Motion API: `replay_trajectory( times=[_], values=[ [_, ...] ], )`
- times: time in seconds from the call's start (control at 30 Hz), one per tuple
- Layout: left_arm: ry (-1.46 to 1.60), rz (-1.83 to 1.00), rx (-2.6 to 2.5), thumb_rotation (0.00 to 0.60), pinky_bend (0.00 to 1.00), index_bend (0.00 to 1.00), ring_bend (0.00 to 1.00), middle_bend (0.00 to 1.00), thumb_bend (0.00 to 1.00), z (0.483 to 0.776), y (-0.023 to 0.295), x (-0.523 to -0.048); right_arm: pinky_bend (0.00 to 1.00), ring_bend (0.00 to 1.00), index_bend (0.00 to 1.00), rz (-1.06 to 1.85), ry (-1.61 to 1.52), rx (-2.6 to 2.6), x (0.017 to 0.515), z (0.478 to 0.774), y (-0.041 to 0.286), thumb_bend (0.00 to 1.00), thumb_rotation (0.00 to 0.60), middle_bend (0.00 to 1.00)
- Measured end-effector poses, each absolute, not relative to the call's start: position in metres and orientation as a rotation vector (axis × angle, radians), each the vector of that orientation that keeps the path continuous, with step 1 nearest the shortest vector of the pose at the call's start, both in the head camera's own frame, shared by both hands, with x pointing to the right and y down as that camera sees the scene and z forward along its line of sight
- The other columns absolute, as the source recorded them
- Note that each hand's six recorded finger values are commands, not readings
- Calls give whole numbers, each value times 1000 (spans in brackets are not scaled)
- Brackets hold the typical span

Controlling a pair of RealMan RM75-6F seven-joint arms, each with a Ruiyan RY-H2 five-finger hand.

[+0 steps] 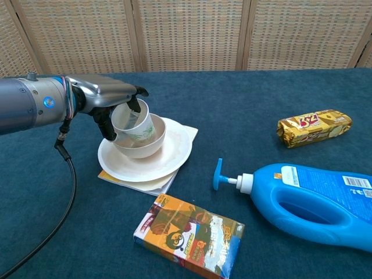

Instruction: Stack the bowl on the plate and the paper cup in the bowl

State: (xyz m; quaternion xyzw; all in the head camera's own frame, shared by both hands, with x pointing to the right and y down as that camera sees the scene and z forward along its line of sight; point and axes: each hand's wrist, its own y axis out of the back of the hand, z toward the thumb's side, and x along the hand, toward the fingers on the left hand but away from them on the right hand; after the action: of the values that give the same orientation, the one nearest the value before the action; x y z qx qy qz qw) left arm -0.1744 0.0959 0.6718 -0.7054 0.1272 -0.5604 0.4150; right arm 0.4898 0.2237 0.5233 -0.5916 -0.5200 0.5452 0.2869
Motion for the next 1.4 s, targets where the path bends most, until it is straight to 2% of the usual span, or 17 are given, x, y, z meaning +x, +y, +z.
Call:
replay_trajectory(
  times=[0.1, 0.27, 0.4, 0.57, 0.83, 1.03, 1.17, 1.4],
  values=[
    [316, -1410, -1769, 600, 0, 559, 0, 0, 363, 673, 96, -174, 0, 0, 0, 1457, -1393, -1578, 491, 523, 224, 140, 600, 0],
    [329, -1412, -1758, 600, 0, 431, 0, 0, 251, 672, 95, -175, 0, 0, 0, 1459, -1392, -1579, 491, 523, 224, 139, 600, 0],
    [347, -1408, -1749, 600, 0, 366, 0, 0, 235, 669, 92, -179, 0, 0, 0, 1455, -1389, -1577, 490, 523, 224, 140, 600, 0],
    [392, -1400, -1760, 600, 0, 339, 0, 0, 234, 662, 88, -184, 0, 0, 0, 1456, -1384, -1577, 489, 523, 224, 140, 600, 0],
    [559, -1312, -1817, 600, 0, 306, 0, 0, 227, 629, 79, -191, 0, 0, 0, 1453, -1379, -1585, 487, 525, 224, 139, 600, 0],
    [703, -1209, -1806, 600, 0, 190, 0, 0, 134, 594, 79, -209, 0, 0, 0, 1448, -1358, -1595, 483, 528, 223, 137, 600, 0],
    [774, -1164, -1762, 600, 0, 72, 0, 0, 105, 577, 90, -234, 0, 0, 0, 1447, -1319, -1598, 477, 531, 222, 134, 600, 0],
    [874, -1150, -1693, 600, 0, 17, 0, 0, 93, 562, 144, -299, 0, 0, 0, 1455, -1238, -1578, 465, 537, 222, 134, 600, 0]
  ],
)
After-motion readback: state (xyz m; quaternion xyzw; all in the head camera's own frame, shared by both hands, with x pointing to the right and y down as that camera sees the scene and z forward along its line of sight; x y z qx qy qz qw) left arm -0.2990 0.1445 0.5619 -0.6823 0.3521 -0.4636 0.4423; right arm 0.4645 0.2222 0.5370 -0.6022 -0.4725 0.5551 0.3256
